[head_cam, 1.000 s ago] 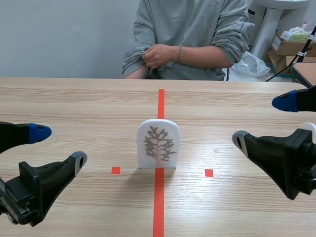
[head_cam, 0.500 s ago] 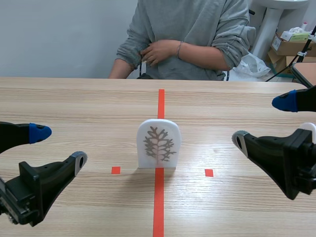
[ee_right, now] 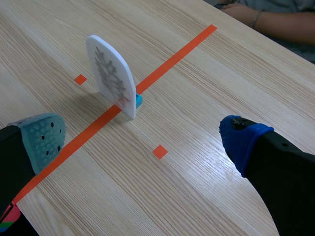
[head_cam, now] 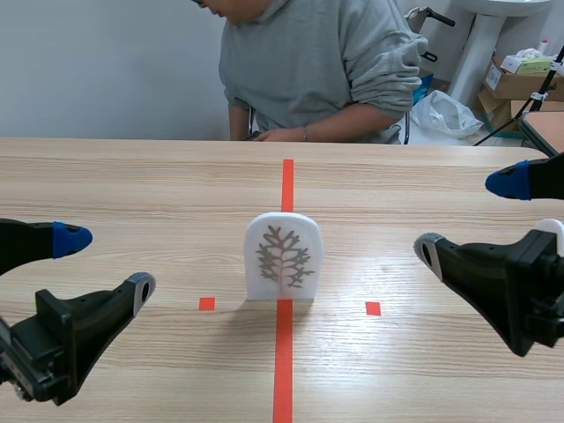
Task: Do the leaf sorting experiment
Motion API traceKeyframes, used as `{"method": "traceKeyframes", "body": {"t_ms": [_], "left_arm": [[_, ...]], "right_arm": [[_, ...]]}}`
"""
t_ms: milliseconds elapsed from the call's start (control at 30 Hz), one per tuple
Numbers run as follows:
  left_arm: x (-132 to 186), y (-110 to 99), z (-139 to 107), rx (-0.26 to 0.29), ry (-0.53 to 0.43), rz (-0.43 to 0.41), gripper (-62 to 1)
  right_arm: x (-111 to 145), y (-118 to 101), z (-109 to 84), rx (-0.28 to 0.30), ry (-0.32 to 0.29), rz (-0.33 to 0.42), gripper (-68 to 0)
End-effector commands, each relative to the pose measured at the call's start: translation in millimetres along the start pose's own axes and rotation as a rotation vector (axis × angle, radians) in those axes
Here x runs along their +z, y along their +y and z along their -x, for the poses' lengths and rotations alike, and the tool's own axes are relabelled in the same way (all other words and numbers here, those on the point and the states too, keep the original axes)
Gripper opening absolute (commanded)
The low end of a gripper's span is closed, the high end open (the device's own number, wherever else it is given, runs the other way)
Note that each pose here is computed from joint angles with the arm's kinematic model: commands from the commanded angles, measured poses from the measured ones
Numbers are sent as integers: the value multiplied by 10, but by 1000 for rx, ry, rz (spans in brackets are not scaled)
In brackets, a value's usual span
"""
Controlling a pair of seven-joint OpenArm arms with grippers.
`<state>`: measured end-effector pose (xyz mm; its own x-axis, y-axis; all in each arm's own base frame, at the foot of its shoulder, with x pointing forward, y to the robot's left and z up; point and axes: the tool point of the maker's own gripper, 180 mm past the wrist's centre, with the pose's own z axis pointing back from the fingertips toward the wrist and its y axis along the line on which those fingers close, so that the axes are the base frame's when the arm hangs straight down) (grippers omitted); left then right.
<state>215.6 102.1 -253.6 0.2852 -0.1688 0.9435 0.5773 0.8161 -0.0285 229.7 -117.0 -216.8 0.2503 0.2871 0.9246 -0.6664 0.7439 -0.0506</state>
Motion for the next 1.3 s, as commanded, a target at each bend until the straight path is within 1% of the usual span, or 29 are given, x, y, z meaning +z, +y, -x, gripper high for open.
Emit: {"method": "traceKeyframes", "body": {"t_ms": [0, 367, 500, 667, 800, 867, 1000, 1200, 1267], "left_arm": [[-18, 26, -65, 5, -20, -17, -67], [-89, 106, -179, -18, -43, -33, -67], [-150, 202, -136, -30, -25, -39, -67], [-323, 255, 67, -46, 29, 24, -67], [-496, 230, 213, -52, 65, 87, -67], [-591, 202, 262, -53, 76, 122, -67], [-787, 160, 340, -54, 94, 165, -67], [-1057, 180, 447, -63, 128, 199, -67], [-1141, 164, 448, -67, 130, 218, -67]], "right_arm": [[11, -14, -29, 10, -12, -6, -22], [11, -14, -29, 10, -12, -6, -22], [11, -14, -29, 10, -12, -6, -22], [11, -14, -29, 10, -12, -6, -22], [11, -14, -29, 10, -12, -6, -22], [11, -14, -29, 10, -12, -6, -22], [11, -14, -28, 10, -12, -6, -22], [11, -14, -28, 10, -12, -6, -22], [11, -14, -28, 10, -12, -6, -22]]}}
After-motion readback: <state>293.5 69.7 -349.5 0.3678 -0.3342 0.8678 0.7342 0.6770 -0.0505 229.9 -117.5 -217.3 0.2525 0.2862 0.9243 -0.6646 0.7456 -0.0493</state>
